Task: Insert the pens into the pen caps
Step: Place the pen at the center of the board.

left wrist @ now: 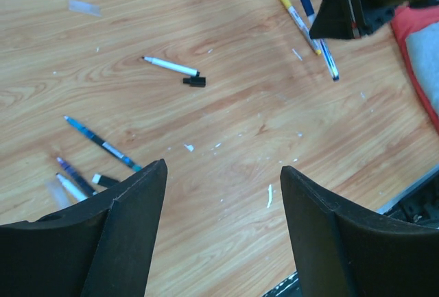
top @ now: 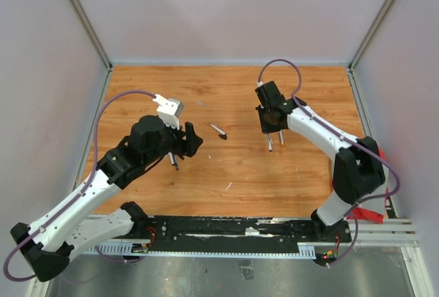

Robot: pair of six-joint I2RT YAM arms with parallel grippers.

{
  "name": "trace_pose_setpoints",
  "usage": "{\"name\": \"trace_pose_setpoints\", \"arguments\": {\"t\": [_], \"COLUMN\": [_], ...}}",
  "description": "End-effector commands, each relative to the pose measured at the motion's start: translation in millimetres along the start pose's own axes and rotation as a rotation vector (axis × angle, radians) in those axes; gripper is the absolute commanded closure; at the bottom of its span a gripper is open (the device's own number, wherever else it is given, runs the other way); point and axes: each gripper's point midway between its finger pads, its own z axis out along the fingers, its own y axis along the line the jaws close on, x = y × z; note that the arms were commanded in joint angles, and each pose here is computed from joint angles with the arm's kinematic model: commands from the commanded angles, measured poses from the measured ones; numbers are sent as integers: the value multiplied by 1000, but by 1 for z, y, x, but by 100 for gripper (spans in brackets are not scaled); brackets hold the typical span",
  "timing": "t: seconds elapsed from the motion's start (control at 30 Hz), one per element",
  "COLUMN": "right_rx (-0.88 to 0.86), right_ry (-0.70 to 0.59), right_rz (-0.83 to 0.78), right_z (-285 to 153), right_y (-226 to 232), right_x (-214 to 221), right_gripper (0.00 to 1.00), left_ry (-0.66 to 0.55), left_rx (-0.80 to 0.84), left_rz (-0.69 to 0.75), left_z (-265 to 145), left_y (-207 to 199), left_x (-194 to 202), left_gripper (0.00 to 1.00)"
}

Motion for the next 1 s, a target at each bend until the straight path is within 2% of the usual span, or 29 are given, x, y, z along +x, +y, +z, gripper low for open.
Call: {"name": "trace_pose_setpoints", "arguments": {"t": [0.0, 0.2, 0.57, 0.83, 0.97], "right_rx": [29, -6, 60, 82, 59], "right_ry": [121, 220, 276, 312, 301], "right_rz": [-28, 3, 54, 62, 61], "right_z": [22, 59, 100, 116, 113], "right_y": [-22, -23, -33, -37, -34], "right_x": [1, 0, -2, 7, 5], "right_gripper": [99, 99, 93, 81, 70], "left_ry": [-5, -26, -20, -11, -7], "left_rx": [-28, -43, -41, -52, -55], "left_rz": [71, 70, 75, 73, 71], "left_z": [-18, -25, -20, -17, -16], "left_y": [13, 20, 22, 24, 24], "left_x": [4, 13, 20, 23, 23], "left_gripper": [27, 27, 27, 27, 27]}}
